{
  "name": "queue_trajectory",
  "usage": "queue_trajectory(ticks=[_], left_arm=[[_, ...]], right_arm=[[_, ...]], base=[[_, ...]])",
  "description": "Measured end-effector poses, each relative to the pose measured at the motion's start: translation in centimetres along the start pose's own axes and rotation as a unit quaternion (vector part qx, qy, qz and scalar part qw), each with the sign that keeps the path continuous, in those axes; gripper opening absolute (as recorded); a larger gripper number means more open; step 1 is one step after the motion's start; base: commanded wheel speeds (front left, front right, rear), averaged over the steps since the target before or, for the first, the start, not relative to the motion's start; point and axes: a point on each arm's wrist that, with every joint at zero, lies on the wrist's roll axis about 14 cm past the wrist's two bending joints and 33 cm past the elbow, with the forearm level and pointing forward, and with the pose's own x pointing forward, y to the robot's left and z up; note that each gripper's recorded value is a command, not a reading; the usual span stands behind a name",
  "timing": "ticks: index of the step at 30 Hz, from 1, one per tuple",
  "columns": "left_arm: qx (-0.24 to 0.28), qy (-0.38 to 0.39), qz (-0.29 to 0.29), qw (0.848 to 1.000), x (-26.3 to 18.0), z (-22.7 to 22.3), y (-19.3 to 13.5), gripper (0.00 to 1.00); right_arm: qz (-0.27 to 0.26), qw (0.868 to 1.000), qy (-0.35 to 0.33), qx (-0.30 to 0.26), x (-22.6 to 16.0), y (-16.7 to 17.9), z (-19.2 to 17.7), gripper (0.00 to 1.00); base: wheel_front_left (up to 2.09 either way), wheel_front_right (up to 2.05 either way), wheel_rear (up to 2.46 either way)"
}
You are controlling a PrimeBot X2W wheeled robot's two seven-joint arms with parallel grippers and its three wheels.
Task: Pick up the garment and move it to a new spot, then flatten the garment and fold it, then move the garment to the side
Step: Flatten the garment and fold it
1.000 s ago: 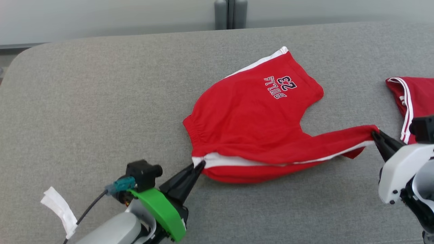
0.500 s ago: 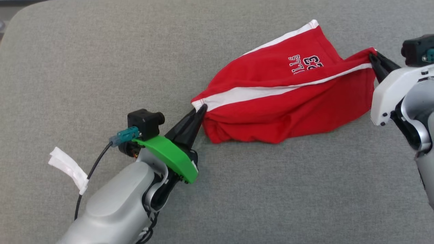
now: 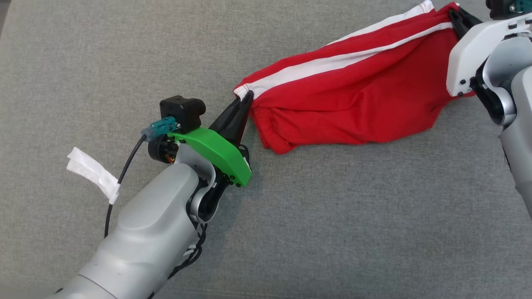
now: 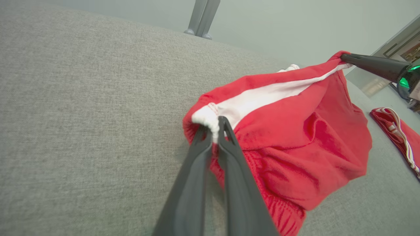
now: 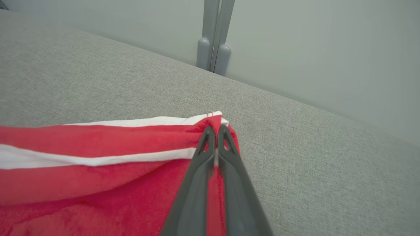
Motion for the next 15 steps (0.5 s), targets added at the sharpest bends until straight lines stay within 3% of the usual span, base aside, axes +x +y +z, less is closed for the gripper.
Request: queue_trajectory(ticks=[4,5,6,7,15], left_arm=[[-0.008,0.008,0.008,1.0,0.1,-0.5,0.6,0.0],[-0.014,0.008,0.01,1.0,0.1,-0.6,0.6,0.12],[-0.018,0.007,0.01,1.0,0.1,-0.7,0.6,0.54],[-0.02,0.006,0.01,1.0,0.1,-0.7,0.6,1.0],[-0.01,-0.016,-0.007,1.0,-0.4,0.7,-0.2,1.0]], right_arm=[[0.011,1.0,0.015,0.0,1.4,0.9,-0.9,0.04],[0.013,1.0,0.018,0.0,1.7,1.1,-1.2,0.54],[0.015,1.0,0.022,0.001,2.0,1.3,-1.4,1.0],[0.016,1.0,0.024,0.002,2.2,1.4,-1.6,1.0],[0.021,1.0,0.003,0.009,2.0,1.7,-0.5,1.0]], base=[[0.0,0.0,0.0],[0.0,0.0,0.0],[0.0,0.0,0.0],[0.0,0.0,0.0],[0.0,0.0,0.0]])
